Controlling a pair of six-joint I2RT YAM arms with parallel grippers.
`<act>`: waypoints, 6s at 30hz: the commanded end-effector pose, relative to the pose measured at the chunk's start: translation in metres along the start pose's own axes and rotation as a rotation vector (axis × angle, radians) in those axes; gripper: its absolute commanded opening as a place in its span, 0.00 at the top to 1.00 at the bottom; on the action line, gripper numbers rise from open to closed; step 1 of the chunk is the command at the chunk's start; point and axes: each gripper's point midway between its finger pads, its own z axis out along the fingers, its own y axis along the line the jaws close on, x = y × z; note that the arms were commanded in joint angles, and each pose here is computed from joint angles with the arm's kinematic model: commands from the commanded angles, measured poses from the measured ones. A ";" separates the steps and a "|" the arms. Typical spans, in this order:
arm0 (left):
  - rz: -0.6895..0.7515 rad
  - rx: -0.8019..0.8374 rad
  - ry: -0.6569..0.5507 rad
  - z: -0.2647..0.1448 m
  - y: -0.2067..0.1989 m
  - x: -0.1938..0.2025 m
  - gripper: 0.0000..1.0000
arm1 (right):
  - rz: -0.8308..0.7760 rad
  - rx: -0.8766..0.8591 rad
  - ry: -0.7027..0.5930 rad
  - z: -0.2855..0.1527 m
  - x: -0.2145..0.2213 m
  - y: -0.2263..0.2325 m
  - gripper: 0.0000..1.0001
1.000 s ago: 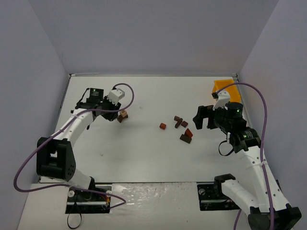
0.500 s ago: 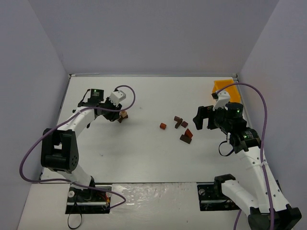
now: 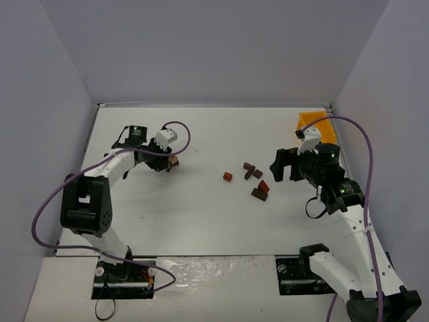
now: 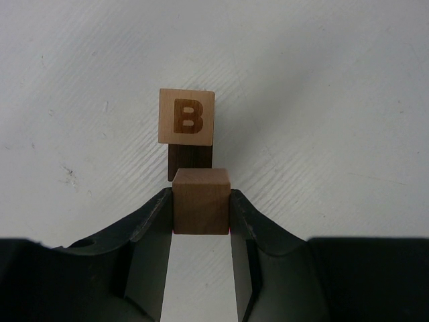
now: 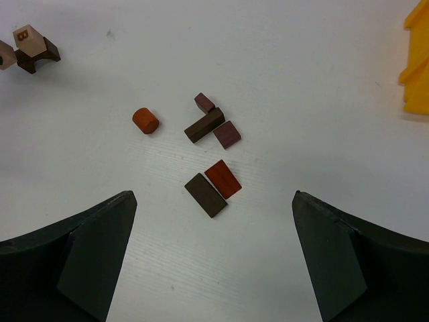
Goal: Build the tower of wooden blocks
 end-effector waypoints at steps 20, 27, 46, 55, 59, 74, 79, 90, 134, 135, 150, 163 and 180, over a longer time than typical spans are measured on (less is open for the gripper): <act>0.059 -0.024 -0.121 -0.006 0.019 -0.042 1.00 | -0.026 -0.020 -0.078 -0.004 -0.026 0.006 0.00; 0.053 -0.016 -0.117 -0.004 0.019 -0.041 1.00 | -0.024 -0.020 -0.080 -0.005 -0.026 0.006 0.00; 0.033 -0.018 -0.111 0.000 0.022 -0.041 1.00 | -0.024 -0.017 -0.078 -0.004 -0.025 0.006 0.00; 0.022 -0.011 -0.111 0.001 0.021 -0.041 1.00 | -0.023 -0.017 -0.077 -0.004 -0.024 0.006 0.00; 0.018 -0.008 -0.112 0.002 0.021 -0.042 0.99 | -0.022 -0.017 -0.075 -0.004 -0.023 0.006 0.00; 0.007 0.003 -0.109 0.005 0.019 -0.041 0.99 | -0.025 -0.014 -0.078 -0.005 -0.024 0.005 0.00; 0.002 0.002 -0.105 0.007 0.020 -0.041 0.99 | -0.025 -0.014 -0.077 -0.004 -0.024 0.005 0.00; -0.002 -0.010 -0.097 0.009 0.022 -0.041 0.99 | -0.025 -0.016 -0.075 -0.004 -0.023 0.005 0.00; -0.007 -0.018 -0.070 0.007 0.017 -0.042 0.65 | -0.025 -0.025 -0.076 -0.004 -0.023 0.007 0.00; -0.005 -0.018 -0.072 0.007 0.017 -0.043 0.66 | -0.025 -0.025 -0.078 -0.005 -0.024 0.007 0.00; -0.002 -0.027 -0.070 0.006 0.017 -0.044 0.71 | -0.025 -0.027 -0.079 -0.005 -0.024 0.007 0.00; -0.006 -0.018 -0.071 0.008 0.015 -0.045 0.71 | -0.025 -0.027 -0.081 -0.006 -0.024 0.007 0.00; -0.005 -0.017 -0.064 0.011 0.015 -0.044 0.70 | -0.028 -0.028 -0.082 -0.006 -0.024 0.007 0.00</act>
